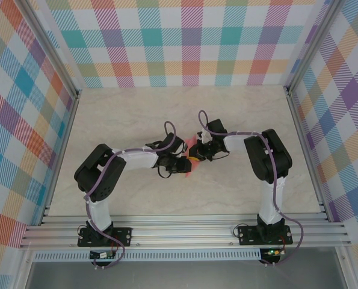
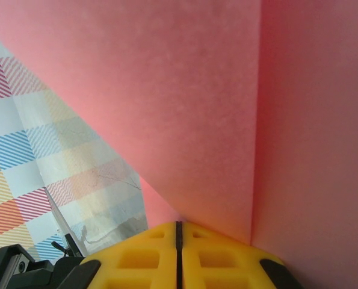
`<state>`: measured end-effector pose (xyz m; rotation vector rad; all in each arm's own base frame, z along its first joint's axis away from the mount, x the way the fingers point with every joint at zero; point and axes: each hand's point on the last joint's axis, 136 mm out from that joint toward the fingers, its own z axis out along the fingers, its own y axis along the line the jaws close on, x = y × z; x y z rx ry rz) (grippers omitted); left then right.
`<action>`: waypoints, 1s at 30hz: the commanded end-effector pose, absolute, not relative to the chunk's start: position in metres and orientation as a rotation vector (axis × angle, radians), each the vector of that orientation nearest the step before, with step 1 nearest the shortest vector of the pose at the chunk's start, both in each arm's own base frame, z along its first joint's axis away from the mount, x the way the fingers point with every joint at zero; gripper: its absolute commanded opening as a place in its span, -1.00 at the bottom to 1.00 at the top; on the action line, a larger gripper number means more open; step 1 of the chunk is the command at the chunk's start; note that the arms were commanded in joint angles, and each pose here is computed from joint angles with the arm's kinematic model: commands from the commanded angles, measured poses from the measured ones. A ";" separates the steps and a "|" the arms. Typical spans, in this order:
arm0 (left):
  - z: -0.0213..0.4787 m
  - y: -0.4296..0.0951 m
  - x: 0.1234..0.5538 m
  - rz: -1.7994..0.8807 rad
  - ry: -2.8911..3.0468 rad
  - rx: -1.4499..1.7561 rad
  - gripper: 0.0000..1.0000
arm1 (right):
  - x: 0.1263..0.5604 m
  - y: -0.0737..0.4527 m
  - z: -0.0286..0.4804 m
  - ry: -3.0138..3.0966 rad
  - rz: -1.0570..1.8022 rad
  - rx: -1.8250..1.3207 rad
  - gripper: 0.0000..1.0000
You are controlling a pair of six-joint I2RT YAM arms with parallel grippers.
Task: Fold a paper plane with a square sheet of paper (pick it up from the middle)
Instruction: Fourth fold the wing at the center of the table.
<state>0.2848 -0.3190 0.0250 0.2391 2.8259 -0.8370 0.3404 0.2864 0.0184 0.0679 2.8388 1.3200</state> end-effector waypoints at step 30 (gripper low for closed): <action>0.029 -0.316 0.276 -0.885 2.833 0.200 -0.58 | 0.323 0.267 -0.019 2.985 1.142 0.135 -0.84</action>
